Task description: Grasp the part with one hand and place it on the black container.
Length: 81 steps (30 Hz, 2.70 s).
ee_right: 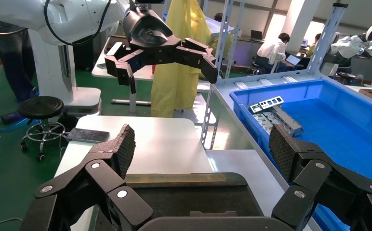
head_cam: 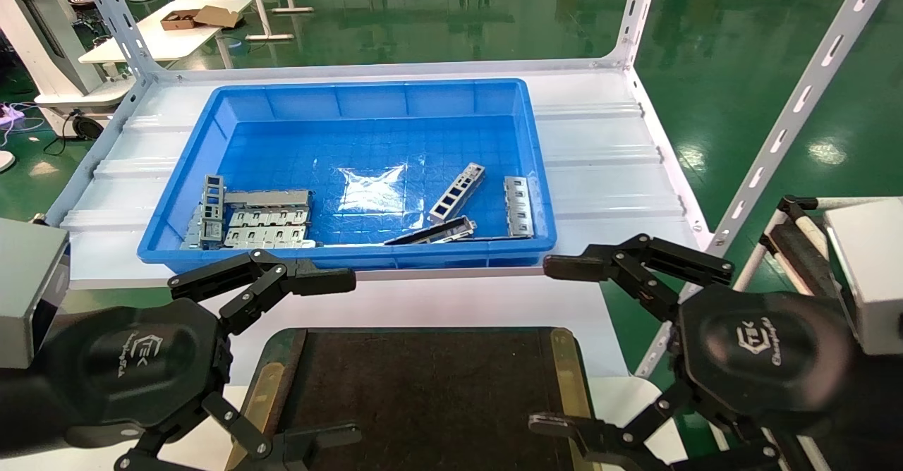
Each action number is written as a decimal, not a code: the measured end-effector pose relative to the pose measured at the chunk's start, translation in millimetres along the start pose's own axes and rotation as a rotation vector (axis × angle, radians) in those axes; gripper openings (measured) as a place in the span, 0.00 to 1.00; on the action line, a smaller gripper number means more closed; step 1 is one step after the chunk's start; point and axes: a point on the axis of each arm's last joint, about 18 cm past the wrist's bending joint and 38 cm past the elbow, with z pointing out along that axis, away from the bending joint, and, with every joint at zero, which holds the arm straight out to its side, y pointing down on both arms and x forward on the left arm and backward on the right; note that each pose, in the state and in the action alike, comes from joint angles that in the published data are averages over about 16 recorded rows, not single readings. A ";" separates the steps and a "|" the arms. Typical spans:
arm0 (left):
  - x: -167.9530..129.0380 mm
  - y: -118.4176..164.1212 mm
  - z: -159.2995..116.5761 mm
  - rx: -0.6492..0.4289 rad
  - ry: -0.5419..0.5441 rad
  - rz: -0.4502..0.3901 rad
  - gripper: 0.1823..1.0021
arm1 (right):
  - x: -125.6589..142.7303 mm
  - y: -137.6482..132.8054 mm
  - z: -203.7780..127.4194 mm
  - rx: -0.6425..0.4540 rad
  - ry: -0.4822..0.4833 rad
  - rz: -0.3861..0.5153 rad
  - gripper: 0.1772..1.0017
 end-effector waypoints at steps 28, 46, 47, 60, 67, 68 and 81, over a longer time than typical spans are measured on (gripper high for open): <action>0.0 0.0 0.0 0.000 0.000 0.000 1.00 | 0.0 0.0 0.0 0.000 0.000 0.000 1.00; 0.1 0.6 0.1 -0.003 0.000 0.001 1.00 | 0.0 0.0 0.0 0.000 0.000 0.000 1.00; 0.0 0.7 0.1 -0.004 -0.001 0.002 1.00 | 0.0 0.0 0.0 0.000 0.000 0.000 1.00; -6.2 3.3 -1.8 -0.030 -0.046 0.037 1.00 | 0.0 0.0 0.0 0.000 0.000 0.000 1.00; -28.9 13.5 -33.4 -0.070 -0.196 0.026 1.00 | 0.0 0.0 0.0 0.000 0.000 0.000 1.00; -37.4 17.4 -45.2 -0.082 -0.248 0.023 1.00 | 0.1 0.0 0.0 0.000 0.000 0.000 1.00; -100.6 65.8 -192.6 -0.243 -0.760 0.056 1.00 | 0.1 0.1 -0.1 0.000 0.001 0.000 1.00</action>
